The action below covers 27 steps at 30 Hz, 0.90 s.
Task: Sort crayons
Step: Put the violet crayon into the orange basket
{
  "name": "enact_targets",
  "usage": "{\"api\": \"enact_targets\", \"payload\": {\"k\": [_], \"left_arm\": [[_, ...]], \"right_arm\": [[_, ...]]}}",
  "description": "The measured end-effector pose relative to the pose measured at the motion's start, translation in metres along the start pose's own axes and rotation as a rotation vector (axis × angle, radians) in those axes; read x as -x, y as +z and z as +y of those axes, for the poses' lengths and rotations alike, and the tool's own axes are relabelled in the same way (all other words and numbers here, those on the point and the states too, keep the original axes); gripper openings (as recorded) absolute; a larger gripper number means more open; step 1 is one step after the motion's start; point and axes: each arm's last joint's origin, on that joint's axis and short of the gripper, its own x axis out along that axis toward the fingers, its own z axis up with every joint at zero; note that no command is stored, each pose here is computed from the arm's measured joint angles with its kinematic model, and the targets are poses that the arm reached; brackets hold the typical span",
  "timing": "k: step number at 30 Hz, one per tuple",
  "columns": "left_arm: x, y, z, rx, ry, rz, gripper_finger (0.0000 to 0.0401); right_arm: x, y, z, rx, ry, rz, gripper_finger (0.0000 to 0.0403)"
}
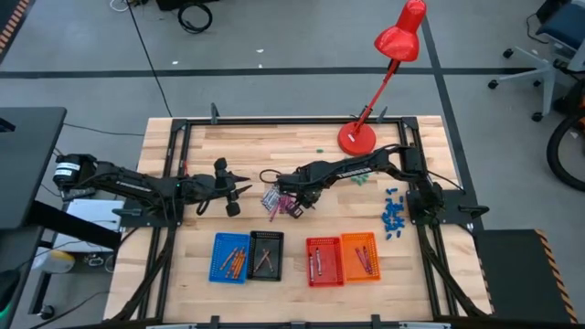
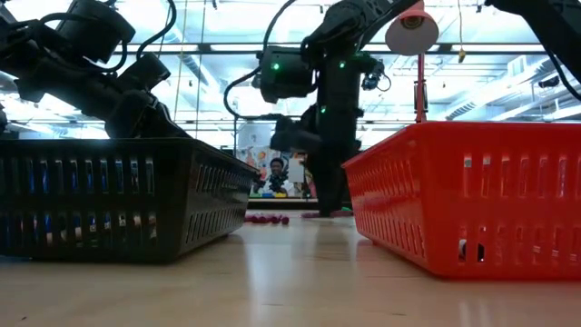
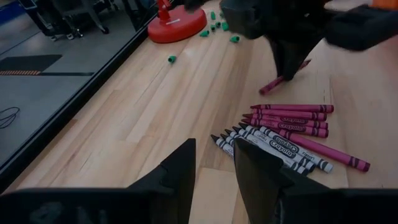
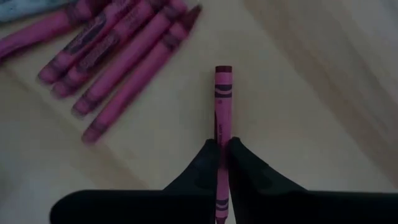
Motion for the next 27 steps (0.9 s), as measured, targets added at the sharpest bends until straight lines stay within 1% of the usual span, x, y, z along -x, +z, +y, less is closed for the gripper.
{"api": "enact_targets", "payload": {"k": [6, 13, 20, 27], "left_arm": [[0.000, 0.000, 0.000, 0.000, 0.000, 0.000, 0.0118], [0.000, 0.000, 0.000, 0.001, 0.000, 0.000, 0.0118], [0.000, 0.000, 0.000, 0.007, 0.000, 0.000, 0.0118], [0.000, 0.000, 0.000, 0.008, 0.000, 0.000, 0.0118]], "right_arm": [[0.021, -0.015, 0.001, -0.014, -0.042, 0.037, 0.0027], [0.048, -0.041, 0.008, -0.049, -0.095, 0.061, 0.0028], [0.076, -0.086, 0.023, -0.130, -0.180, 0.058, 0.0028], [0.083, -0.131, 0.043, -0.201, -0.228, 0.075, 0.0028]]}}
